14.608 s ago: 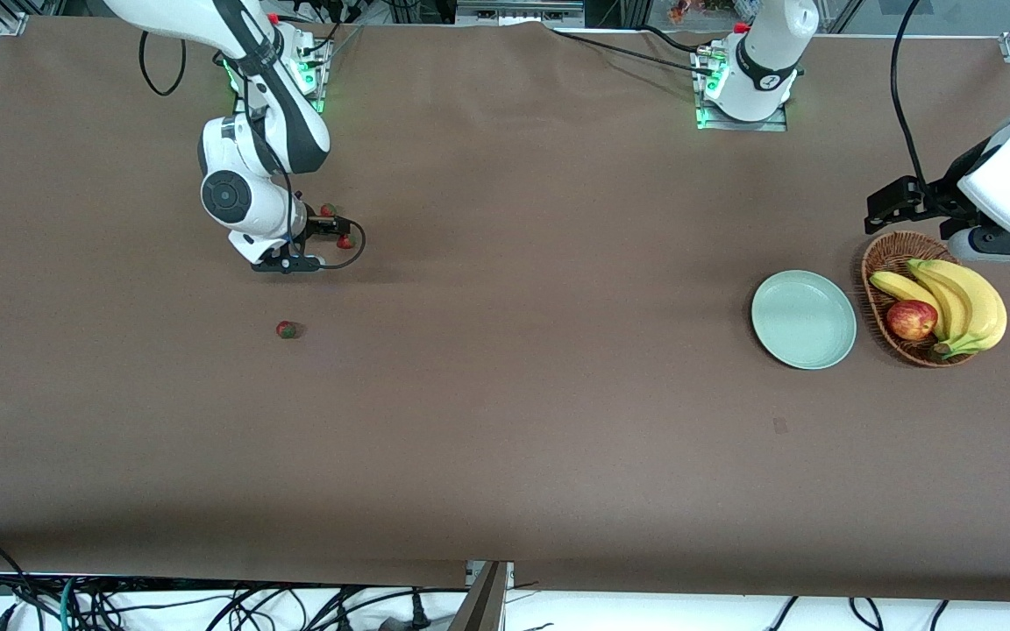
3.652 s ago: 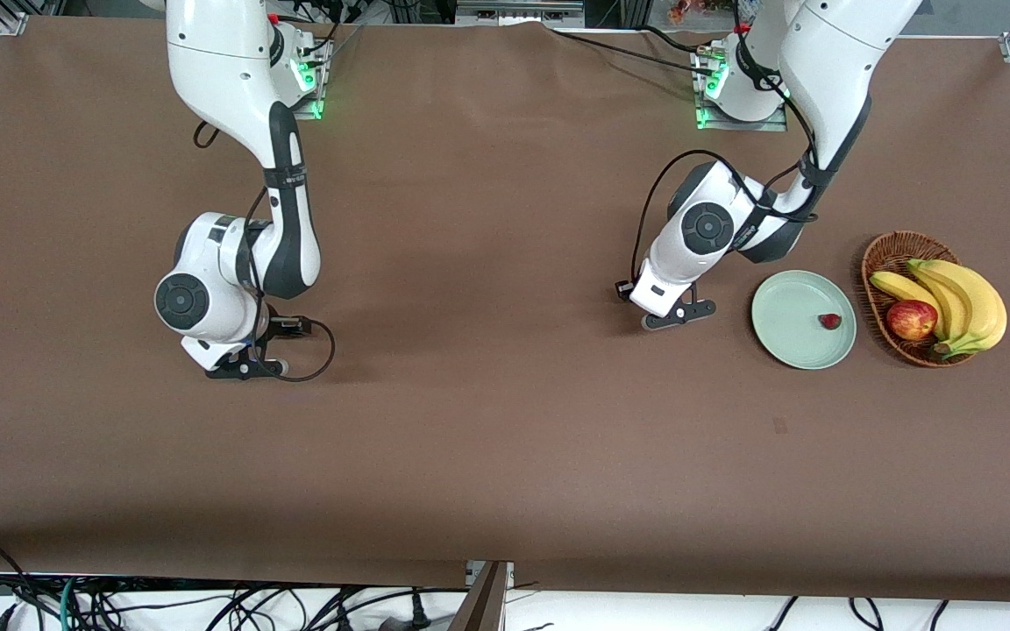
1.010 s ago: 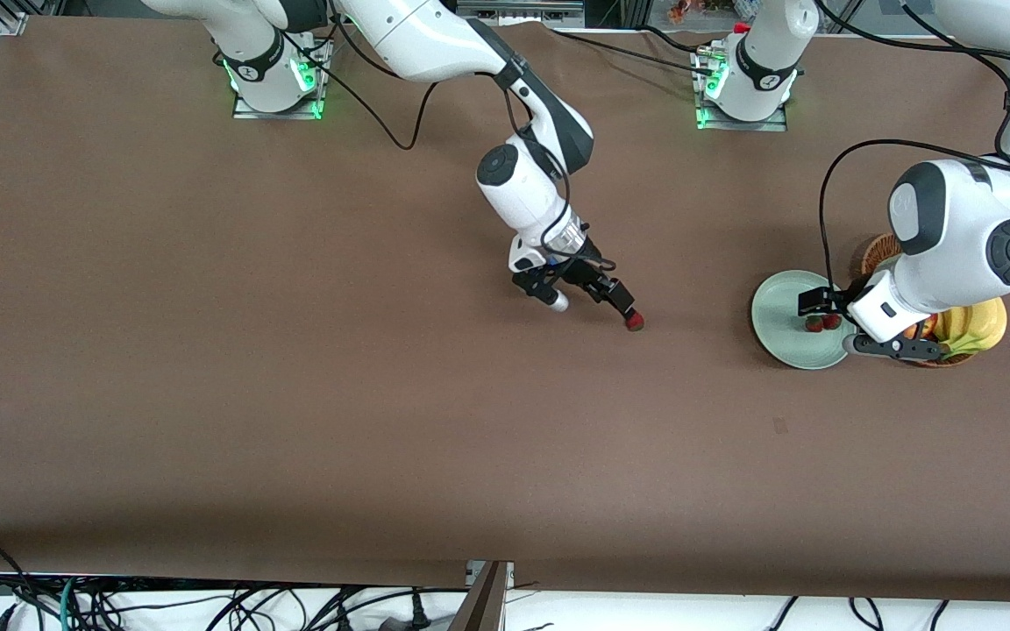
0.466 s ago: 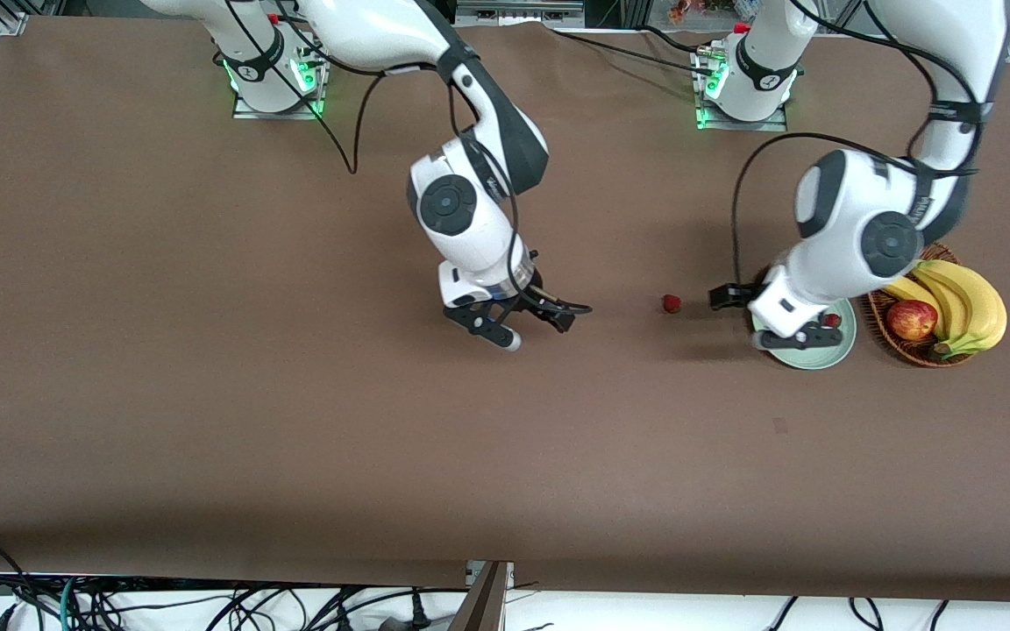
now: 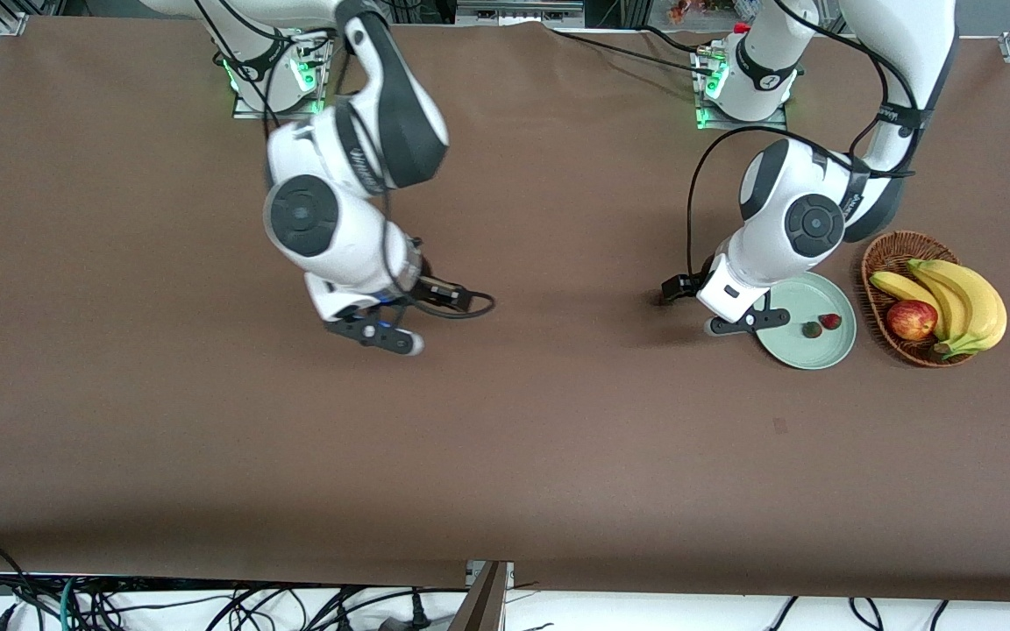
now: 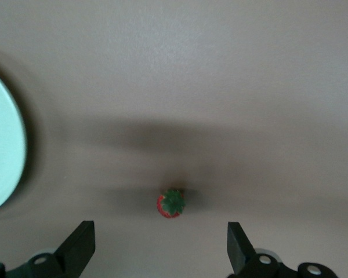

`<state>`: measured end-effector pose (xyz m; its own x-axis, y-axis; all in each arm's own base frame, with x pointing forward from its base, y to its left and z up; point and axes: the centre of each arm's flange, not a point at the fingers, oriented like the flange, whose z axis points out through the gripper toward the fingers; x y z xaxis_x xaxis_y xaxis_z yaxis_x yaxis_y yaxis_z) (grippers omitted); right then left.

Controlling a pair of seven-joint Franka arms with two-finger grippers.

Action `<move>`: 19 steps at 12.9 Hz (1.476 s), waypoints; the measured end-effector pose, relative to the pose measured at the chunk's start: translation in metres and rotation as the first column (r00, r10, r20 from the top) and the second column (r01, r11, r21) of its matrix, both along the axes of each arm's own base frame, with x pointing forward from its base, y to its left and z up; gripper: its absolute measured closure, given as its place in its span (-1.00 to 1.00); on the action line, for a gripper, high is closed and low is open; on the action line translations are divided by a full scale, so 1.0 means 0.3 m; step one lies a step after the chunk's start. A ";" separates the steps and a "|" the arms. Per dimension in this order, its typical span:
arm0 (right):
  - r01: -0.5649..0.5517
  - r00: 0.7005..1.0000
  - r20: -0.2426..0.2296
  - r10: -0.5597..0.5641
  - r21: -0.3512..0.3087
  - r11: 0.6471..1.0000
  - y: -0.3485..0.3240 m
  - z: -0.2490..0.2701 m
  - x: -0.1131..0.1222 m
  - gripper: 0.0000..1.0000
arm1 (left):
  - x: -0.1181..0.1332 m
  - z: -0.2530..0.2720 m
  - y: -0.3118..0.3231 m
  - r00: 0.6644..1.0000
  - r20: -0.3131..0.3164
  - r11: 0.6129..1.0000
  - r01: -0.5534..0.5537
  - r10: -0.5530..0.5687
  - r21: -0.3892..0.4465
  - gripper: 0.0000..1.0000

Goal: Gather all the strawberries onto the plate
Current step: 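Grasp the third strawberry with the left gripper while the right gripper withdraws, then carry the third strawberry over the plate while the right arm returns to rest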

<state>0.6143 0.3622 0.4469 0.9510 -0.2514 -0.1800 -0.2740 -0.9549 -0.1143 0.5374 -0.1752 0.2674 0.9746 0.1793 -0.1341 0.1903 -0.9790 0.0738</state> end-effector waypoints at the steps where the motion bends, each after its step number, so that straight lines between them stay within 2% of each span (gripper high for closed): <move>1: -0.033 0.999 -0.005 0.033 -0.024 0.999 -0.066 0.041 0.005 -0.78 | -0.023 -0.055 0.004 1.000 0.007 1.000 -0.006 0.006 -0.002 -1.00; 3: -0.070 0.998 -0.005 0.070 -0.077 0.995 -0.162 0.093 0.009 -0.78 | -0.049 -0.141 -0.004 1.000 0.011 1.000 -0.025 0.025 -0.006 -1.00; 6: -0.119 0.993 -0.023 0.117 -0.111 0.987 -0.323 0.135 0.020 -0.78 | -0.066 -0.216 -0.039 0.999 0.023 0.999 -0.025 0.025 0.032 -1.00; 10: -0.181 0.983 -0.029 0.179 -0.076 0.981 -0.528 0.248 -0.020 -0.82 | -0.082 -0.291 -0.052 0.999 0.025 0.998 -0.039 0.038 0.058 -1.00; 12: -0.206 0.979 -0.025 0.204 -0.052 0.977 -0.626 0.285 -0.041 -0.83 | -0.088 -0.294 -0.063 0.998 0.022 0.997 -0.053 0.052 0.058 -0.91; 14: -0.214 0.977 -0.028 0.213 -0.035 0.976 -0.711 0.301 -0.067 -0.90 | -0.107 -0.304 -0.075 0.998 0.011 0.996 -0.067 0.067 0.062 -0.43; 15: -0.212 0.977 -0.032 0.211 -0.041 0.976 -0.749 0.306 -0.087 -0.98 | -0.119 -0.312 -0.079 0.997 0.003 0.995 -0.071 0.071 0.064 -0.25; 16: -0.211 0.977 -0.038 0.209 -0.053 0.976 -0.776 0.311 -0.113 -1.00 | -0.132 -0.319 -0.083 0.997 -0.004 0.995 -0.073 0.074 0.067 -0.24; 17: -0.213 0.977 -0.043 0.210 -0.064 0.975 -0.791 0.313 -0.141 -1.00 | -0.140 -0.325 -0.085 0.997 -0.009 0.995 -0.077 0.078 0.069 -0.14; 19: -0.222 0.975 -0.034 0.219 -0.082 0.972 -0.793 0.312 -0.184 -1.00 | -0.140 -0.317 -0.090 0.997 -0.009 0.994 -0.079 0.079 0.070 0.35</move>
